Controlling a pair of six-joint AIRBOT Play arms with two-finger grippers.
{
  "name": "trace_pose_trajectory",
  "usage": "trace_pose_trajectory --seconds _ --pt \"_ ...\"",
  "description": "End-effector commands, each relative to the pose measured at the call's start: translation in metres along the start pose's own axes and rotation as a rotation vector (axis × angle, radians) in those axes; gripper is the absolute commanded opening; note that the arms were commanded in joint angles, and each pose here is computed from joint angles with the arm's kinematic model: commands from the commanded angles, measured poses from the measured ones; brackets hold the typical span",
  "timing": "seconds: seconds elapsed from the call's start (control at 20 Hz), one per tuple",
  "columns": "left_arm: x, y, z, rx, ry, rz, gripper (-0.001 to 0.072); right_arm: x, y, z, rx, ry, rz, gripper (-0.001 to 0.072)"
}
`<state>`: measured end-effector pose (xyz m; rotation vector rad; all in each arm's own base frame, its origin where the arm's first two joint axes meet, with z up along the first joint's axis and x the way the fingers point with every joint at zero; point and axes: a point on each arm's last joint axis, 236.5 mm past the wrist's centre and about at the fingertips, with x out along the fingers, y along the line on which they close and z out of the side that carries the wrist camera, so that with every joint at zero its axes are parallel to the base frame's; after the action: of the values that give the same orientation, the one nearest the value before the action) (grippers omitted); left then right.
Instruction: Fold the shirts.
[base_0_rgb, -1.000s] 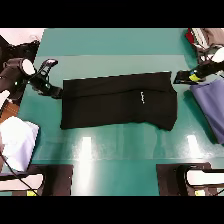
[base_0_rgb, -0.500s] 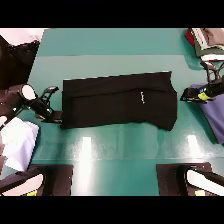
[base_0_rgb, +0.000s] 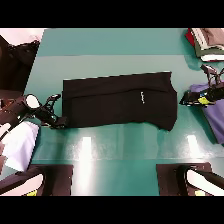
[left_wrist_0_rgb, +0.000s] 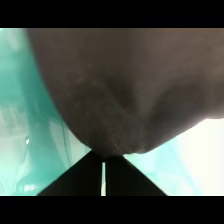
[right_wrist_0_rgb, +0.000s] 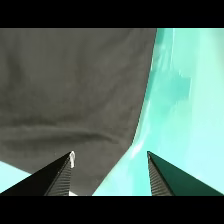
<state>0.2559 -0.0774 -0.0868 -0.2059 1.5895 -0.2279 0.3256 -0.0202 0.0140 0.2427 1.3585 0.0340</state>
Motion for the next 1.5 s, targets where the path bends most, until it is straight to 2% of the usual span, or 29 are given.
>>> trace_pose_trajectory --seconds 0.0,0.3,0.4,0.45,0.8,0.95,1.25,1.3,1.4,1.45 --pt "0.0 -0.004 0.011 -0.011 -0.046 -0.019 0.0022 0.009 0.0 -0.016 0.006 0.091 0.011 0.0533" --pt "0.0 -0.005 0.007 0.005 -0.029 -0.02 0.0022 0.045 -0.005 -0.044 0.038 0.303 0.031 0.0533" --pt "0.0 -0.005 0.007 0.005 -0.029 -0.02 0.0021 0.052 0.006 -0.063 0.061 0.397 0.087 0.0529" --pt "0.0 -0.005 0.007 0.005 -0.03 -0.02 0.0022 0.055 0.011 -0.072 0.074 0.412 0.11 0.0504" --pt "-0.004 -0.004 0.01 0.011 -0.053 -0.014 0.002 0.062 0.018 -0.112 0.104 0.329 0.123 0.0504" --pt "-0.034 0.001 0.023 0.029 -0.17 0.038 0.002 0.056 0.02 -0.114 0.096 0.301 0.122 0.0504" --pt "-0.047 0.002 0.019 0.054 -0.19 0.062 0.002 0.05 0.021 -0.117 0.09 0.303 0.124 0.0504" --pt "-0.047 0.001 0.018 0.052 -0.187 0.056 0.002 0.05 0.022 -0.118 0.09 0.309 0.125 0.0518" --pt "-0.047 0.001 0.017 0.052 -0.184 0.054 0.0021 0.055 0.022 -0.118 0.099 0.323 0.131 0.0616" --pt "-0.047 0.001 0.017 0.052 -0.183 0.054 0.0021 0.059 0.028 -0.118 0.116 0.334 0.159 0.0616"
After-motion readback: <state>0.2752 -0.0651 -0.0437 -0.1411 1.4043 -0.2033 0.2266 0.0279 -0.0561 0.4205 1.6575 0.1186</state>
